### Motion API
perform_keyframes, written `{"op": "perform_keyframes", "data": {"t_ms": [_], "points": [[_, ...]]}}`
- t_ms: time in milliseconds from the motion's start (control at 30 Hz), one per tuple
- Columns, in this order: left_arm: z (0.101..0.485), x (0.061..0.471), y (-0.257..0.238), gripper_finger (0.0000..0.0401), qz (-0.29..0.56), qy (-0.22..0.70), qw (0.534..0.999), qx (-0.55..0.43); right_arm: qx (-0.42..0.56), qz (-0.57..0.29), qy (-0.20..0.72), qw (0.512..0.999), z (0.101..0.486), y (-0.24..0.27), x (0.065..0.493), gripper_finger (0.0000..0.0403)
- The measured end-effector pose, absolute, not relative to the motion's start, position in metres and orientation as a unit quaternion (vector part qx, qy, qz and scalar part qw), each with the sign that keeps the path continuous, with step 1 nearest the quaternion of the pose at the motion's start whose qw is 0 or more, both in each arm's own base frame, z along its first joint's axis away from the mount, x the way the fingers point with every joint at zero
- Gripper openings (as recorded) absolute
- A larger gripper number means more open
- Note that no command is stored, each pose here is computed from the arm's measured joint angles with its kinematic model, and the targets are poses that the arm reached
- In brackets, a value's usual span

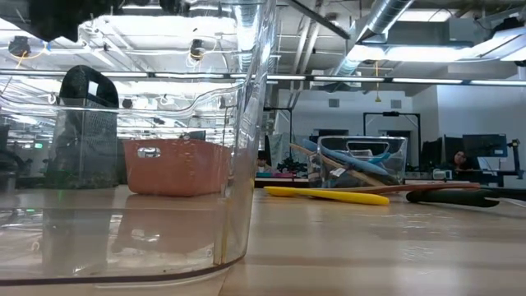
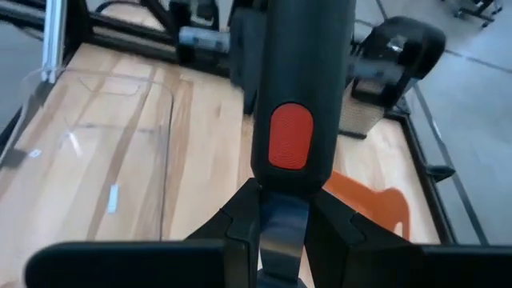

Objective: Pick & Place Kitchen Items
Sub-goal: Put the black flipper spatula into the bottom transparent bin

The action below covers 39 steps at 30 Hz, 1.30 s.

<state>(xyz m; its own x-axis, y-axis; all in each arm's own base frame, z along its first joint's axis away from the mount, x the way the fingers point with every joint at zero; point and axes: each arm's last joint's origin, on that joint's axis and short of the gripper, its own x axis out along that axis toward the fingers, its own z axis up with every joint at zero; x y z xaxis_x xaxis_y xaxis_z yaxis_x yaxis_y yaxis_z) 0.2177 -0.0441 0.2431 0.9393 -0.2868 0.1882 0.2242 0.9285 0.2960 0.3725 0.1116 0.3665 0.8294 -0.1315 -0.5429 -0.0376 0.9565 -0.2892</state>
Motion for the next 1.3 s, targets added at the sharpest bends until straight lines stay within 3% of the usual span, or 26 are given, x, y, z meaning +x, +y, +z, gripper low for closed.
{"op": "perform_keyframes", "data": {"t_ms": [133,367,900,1300], "points": [[0.251,0.215,-0.046,0.0004,-0.127,-0.157,0.969,0.142,-0.145,-0.023,0.301,0.942,0.364,0.112,0.372,0.0060],[0.248,0.218,-0.040,0.0020,-0.106,-0.143,0.977,0.116,-0.153,-0.024,0.316,0.936,0.354,0.112,0.378,0.0060],[0.247,0.221,-0.039,0.0206,-0.099,-0.148,0.977,0.115,-0.144,-0.038,0.308,0.940,0.357,0.100,0.382,0.0060],[0.256,0.243,-0.043,0.0265,-0.098,-0.156,0.976,0.114,-0.143,-0.037,0.304,0.941,0.358,0.101,0.382,0.0060]]}}
